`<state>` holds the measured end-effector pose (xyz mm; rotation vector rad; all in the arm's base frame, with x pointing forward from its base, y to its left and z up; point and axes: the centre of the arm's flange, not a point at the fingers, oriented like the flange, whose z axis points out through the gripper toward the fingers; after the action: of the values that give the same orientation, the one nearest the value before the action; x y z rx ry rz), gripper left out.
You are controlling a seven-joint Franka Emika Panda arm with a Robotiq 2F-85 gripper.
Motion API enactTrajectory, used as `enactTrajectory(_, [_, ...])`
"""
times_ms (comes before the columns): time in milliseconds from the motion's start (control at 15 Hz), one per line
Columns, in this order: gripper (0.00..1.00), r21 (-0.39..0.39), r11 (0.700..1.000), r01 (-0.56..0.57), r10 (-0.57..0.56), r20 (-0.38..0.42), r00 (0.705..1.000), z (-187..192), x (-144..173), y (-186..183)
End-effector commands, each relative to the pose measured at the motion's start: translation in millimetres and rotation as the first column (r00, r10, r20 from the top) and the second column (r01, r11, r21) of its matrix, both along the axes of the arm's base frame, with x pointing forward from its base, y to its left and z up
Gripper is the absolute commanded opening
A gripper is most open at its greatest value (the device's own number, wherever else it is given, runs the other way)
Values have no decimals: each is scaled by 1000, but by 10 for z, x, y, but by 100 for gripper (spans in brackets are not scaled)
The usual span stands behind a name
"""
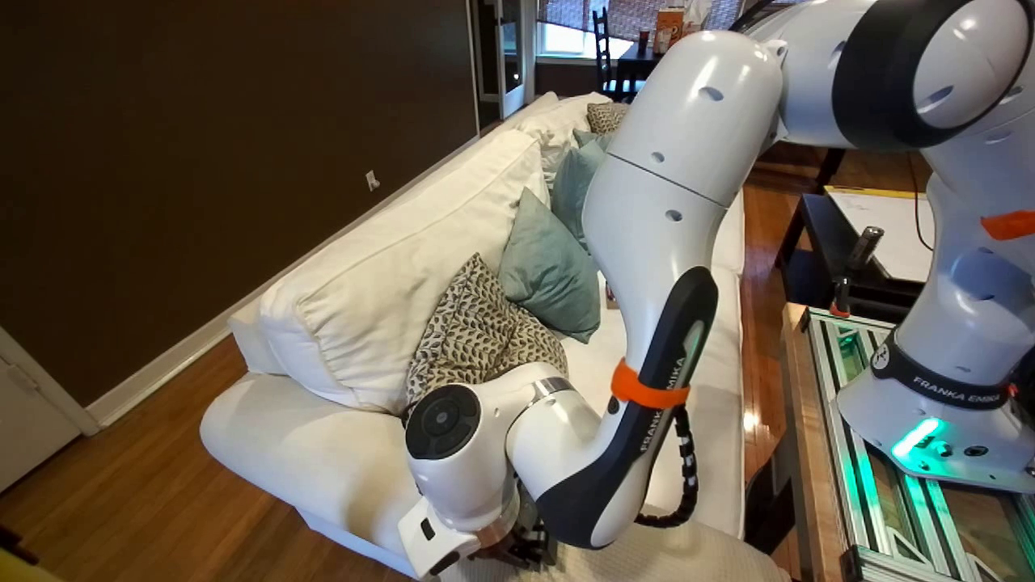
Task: Put the remote upright
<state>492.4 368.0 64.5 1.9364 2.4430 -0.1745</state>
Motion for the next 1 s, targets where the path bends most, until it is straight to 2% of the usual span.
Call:
enactTrajectory(0, [100,-7,1000,3,-3,-7,1000,7,-31,-28])
enactTrajectory(133, [98,-10,1000,5,-6,-9,1000,9,-35,-36])
enactTrajectory(267, [90,-11,1000,9,-9,-10,1000,16,-43,-45])
enactTrajectory(333, [72,-12,1000,9,-9,-12,1000,18,-45,-47])
enactTrajectory(400, [66,-12,1000,9,-10,-14,1000,17,-44,-46])
enactTrajectory(467, [65,-12,1000,8,-8,-16,1000,16,-42,-42])
enactTrajectory(533, [59,-12,1000,8,-8,-17,1000,17,-41,-41])
enactTrajectory(667, [41,-12,1000,6,-6,-18,1000,20,-40,-36])
enactTrajectory(733, [35,-11,1000,6,-6,-18,1000,22,-40,-33])
enactTrajectory(933, [35,-10,1000,3,-4,-20,1000,24,-36,-27])
